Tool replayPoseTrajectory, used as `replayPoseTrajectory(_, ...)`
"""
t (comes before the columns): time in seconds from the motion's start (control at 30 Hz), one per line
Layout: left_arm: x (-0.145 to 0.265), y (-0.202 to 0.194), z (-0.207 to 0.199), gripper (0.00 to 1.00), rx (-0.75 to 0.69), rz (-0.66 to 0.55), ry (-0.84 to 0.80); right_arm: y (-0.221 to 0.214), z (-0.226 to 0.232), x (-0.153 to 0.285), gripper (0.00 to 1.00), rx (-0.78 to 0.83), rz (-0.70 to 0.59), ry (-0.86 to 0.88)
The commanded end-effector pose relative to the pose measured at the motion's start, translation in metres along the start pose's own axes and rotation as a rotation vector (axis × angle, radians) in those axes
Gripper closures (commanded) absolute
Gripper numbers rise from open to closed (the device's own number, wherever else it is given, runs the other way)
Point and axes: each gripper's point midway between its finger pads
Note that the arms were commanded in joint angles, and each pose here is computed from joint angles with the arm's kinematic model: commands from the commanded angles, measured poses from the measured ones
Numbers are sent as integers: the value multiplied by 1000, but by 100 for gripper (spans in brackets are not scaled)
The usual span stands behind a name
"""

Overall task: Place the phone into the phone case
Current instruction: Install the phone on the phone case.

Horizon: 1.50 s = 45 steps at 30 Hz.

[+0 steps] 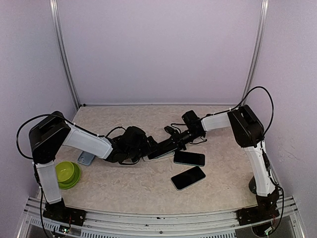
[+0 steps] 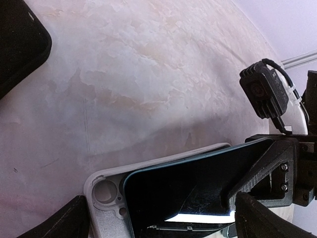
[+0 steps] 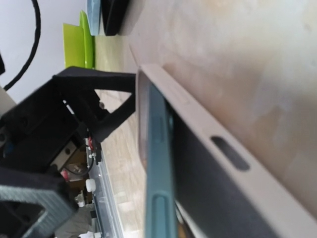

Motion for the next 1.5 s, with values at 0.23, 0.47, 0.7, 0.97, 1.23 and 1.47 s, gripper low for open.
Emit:
replayPoseTrajectory(0.23, -7, -20, -18, 1, -14, 54, -66, -19, -44, -24, 100, -92, 44, -113)
replayPoseTrajectory(0.47, -9, -24, -17, 1, -16, 62, -64, -19, -44, -35, 100, -91, 55, -101)
replayPoseTrajectory(0.7, -8, -24, -17, 1, -13, 67, -66, -19, -39, -44, 100, -82, 61, -85)
replayPoseTrajectory(0.97, -7, -31, -20, 1, 8, 93, -82, -22, -39, -56, 100, -89, 69, -79)
replayPoseTrajectory(1.23, -5, -34, -22, 1, 3, 88, -83, -27, -38, -64, 100, -111, 68, -48)
replayPoseTrajectory(1.47, -2, -36, -22, 1, 6, 86, -86, -25, -31, -65, 100, -126, 39, -12)
Point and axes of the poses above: each gripper's point midway between its finger pads, its own x axis back along the fingers, its own z axis along the line the jaws close on, y = z × x, and after that the axes turned 13 degrees about x, right-handed
